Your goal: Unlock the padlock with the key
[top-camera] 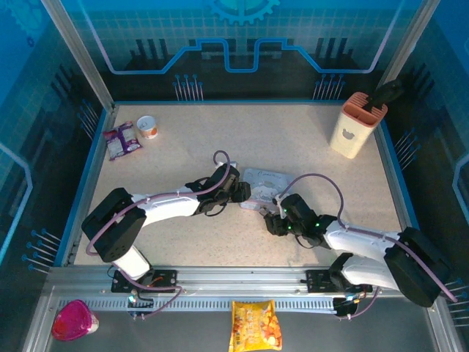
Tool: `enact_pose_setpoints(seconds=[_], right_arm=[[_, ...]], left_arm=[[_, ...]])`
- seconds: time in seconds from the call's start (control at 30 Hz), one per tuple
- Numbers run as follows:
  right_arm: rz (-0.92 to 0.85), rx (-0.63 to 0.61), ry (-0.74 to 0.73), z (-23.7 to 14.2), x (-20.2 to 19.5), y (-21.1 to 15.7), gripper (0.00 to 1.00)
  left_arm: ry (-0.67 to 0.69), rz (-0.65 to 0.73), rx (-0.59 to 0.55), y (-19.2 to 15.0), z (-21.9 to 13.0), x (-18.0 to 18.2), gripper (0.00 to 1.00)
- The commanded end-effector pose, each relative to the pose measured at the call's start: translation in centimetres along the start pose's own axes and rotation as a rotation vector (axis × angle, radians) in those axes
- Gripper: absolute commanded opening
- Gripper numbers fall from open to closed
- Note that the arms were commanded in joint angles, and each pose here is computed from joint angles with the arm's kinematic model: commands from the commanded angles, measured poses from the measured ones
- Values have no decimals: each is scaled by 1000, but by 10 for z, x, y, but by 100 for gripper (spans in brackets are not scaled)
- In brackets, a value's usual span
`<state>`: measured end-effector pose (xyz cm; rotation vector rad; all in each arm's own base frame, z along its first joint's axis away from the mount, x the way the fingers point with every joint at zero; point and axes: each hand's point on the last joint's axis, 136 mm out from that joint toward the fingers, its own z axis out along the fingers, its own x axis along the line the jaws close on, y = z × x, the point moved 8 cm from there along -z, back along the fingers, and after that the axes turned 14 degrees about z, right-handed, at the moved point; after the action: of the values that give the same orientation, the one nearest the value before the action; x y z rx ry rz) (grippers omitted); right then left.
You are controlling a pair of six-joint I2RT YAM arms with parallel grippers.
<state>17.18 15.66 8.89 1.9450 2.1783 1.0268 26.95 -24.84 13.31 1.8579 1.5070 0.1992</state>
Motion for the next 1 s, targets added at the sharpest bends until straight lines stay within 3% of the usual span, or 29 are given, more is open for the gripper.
enact_pose_setpoints(seconds=[0.0,0.27,0.47,0.7,0.97], right_arm=[[-33,-2,84,3,13,12,41],[-41,-8,76,12,13,14,37],[-19,-19,38,12,10,14,19],[62,-141,-38,0,17,11,1],[188,-289,-133,0,27,2,0]], left_arm=[[166,12,283,-62,9,37,49],[163,2,287,-64,11,37,48],[172,-1,288,-65,11,39,48],[172,-25,277,-67,11,38,47],[162,-27,261,-69,10,30,46]])
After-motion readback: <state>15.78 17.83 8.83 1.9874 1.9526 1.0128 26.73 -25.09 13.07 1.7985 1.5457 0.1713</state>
